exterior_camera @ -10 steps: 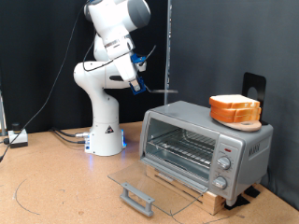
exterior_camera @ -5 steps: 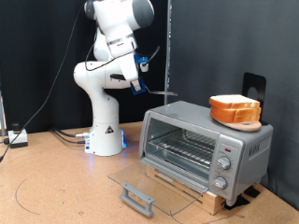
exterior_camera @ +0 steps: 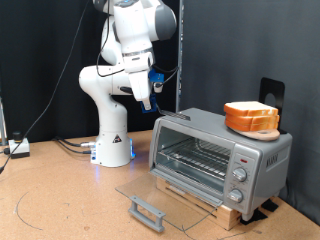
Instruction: Make a piece of toast with the oven
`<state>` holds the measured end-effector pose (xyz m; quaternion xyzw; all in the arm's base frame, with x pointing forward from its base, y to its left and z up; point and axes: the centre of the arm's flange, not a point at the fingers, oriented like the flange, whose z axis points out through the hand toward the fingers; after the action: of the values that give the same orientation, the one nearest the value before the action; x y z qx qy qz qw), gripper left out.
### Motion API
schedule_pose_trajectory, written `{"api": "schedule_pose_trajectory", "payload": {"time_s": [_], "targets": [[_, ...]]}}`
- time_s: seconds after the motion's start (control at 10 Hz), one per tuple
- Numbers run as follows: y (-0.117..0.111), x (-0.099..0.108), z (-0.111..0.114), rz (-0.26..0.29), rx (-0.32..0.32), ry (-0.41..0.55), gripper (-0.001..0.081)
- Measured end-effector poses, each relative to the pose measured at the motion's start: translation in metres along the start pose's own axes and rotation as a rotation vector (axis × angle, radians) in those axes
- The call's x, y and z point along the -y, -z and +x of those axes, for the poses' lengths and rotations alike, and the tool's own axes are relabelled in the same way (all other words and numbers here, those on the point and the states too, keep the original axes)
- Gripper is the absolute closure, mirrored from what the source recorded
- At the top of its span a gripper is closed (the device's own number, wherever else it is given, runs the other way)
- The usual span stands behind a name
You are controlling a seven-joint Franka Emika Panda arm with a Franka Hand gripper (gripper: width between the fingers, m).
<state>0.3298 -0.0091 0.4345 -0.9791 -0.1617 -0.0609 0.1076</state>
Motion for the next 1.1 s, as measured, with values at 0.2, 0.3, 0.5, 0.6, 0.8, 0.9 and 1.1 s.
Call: {"api": "schedule_pose_trajectory", "payload": {"time_s": [0.2, 0.3, 0.5, 0.6, 0.8, 0.9, 1.1], "targets": [[-0.003, 0.002, 0.009, 0.034, -0.041, 0.040, 0.0410], [-0.006, 0.003, 0.015, 0.043, -0.068, 0.059, 0.0410], [-0.007, 0.007, 0.028, 0.083, -0.099, 0.073, 0.0410], [-0.008, 0.008, 0.034, 0.097, -0.100, 0.075, 0.0410], [-0.010, 0.008, 0.032, 0.101, -0.084, 0.093, 0.0410], [-0.012, 0.009, 0.030, 0.109, -0.073, 0.119, 0.0410], [-0.012, 0.010, 0.029, 0.115, -0.067, 0.133, 0.0410]]}}
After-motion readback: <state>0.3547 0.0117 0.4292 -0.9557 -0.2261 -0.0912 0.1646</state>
